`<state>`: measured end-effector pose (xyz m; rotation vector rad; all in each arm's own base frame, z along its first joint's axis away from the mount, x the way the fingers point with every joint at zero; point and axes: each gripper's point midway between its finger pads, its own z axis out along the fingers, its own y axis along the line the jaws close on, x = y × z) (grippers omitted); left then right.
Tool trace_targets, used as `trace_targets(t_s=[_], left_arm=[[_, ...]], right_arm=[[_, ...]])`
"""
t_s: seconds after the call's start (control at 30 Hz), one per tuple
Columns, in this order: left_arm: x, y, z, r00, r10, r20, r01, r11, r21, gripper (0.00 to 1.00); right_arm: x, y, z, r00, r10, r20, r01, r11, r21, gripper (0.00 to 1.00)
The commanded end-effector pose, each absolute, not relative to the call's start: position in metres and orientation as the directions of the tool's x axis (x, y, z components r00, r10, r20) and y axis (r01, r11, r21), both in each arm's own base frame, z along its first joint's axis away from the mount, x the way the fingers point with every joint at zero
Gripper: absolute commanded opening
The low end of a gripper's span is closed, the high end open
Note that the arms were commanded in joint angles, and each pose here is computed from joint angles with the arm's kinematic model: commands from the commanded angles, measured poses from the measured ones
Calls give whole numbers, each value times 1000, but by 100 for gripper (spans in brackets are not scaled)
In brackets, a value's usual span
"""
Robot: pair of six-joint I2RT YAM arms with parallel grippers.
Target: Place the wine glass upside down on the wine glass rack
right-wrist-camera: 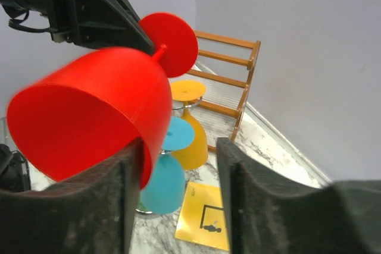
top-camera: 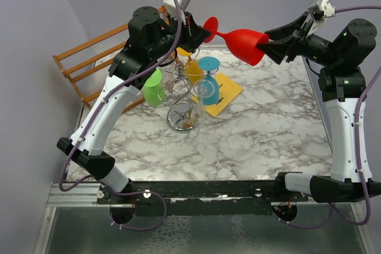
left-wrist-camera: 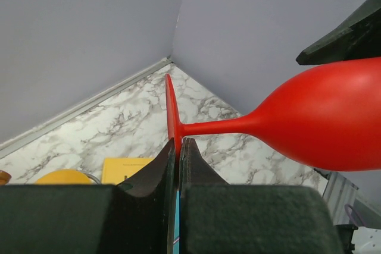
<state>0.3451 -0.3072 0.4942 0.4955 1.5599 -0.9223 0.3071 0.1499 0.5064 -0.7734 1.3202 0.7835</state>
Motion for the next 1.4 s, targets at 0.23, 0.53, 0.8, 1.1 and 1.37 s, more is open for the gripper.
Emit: trace_targets(t_s=[0.23,0.53,0.8,1.1,1.37], left_arm=[[332,-256,539,22,-123,-992,697,714,-73,0],[295,-238,552,190,38,-981,728,665,167,0],[213,-236,523,369,226,-902,849,313,425,0],[173,-208,485,485,372,-792,819,126,560,0],[186,-197,446,526,501,-687,779,39,625,0]], right_arm=[[295,134,508,161,-70,-985,-768,617,-169,77],[282,123,490,163,-179,-970,-726,644,-241,82],[292,112,449,115,-277,-954,-707,652,-275,84],[305,120,395,66,-305,-950,-783,575,-239,86],[302,130,344,39,-288,-957,-841,507,-187,87]])
